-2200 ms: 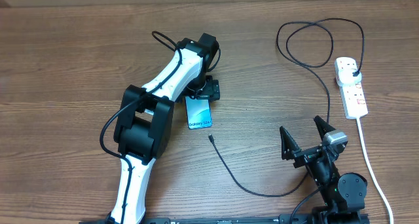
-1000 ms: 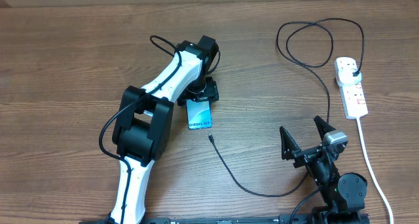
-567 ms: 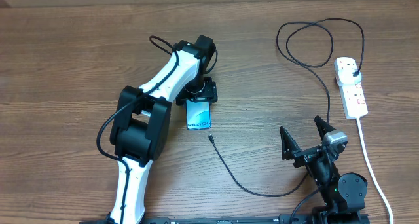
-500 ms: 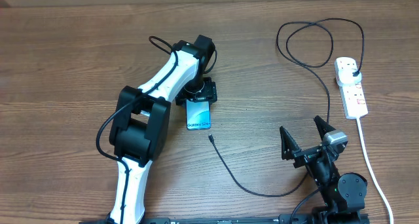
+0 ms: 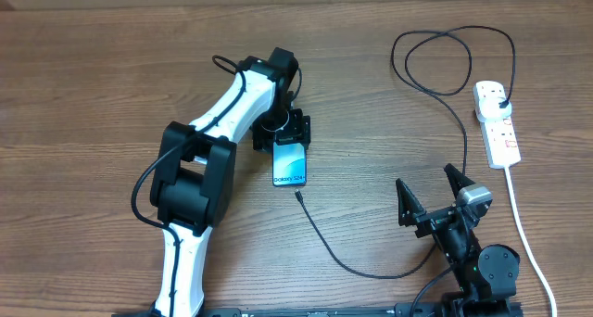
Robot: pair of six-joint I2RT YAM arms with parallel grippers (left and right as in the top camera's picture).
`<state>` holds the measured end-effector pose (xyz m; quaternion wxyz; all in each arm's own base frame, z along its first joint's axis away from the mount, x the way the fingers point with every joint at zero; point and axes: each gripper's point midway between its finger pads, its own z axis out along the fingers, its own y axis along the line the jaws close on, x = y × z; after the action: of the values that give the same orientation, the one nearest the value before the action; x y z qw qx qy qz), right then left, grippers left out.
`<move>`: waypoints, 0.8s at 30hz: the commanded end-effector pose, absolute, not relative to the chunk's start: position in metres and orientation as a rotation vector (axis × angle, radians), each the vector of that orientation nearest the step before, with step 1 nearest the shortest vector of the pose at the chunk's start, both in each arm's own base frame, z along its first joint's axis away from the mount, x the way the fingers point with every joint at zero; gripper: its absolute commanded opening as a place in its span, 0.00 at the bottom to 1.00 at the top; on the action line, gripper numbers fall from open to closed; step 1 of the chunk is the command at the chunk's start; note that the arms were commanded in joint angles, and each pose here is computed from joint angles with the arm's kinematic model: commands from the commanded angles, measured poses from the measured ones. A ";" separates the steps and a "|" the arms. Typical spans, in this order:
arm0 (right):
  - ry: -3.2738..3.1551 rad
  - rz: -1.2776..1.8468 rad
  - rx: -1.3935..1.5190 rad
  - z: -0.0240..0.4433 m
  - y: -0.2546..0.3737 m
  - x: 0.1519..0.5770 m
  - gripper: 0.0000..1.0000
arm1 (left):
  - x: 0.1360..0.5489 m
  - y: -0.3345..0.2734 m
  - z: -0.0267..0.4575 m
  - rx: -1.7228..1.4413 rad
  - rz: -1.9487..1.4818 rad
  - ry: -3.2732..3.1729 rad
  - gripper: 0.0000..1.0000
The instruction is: Plug charger to phone and switch on socket
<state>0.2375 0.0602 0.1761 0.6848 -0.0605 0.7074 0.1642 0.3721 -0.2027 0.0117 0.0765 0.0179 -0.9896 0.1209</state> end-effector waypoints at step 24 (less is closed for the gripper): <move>1.582 0.363 -0.133 0.174 0.060 0.238 1.00 | 0.381 -0.208 0.058 0.008 1.006 -2.768 0.83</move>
<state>0.2374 0.0602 0.1763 0.6850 -0.0605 0.7072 0.1644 0.3823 -0.2123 0.0547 0.1138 0.0132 -0.9217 0.3706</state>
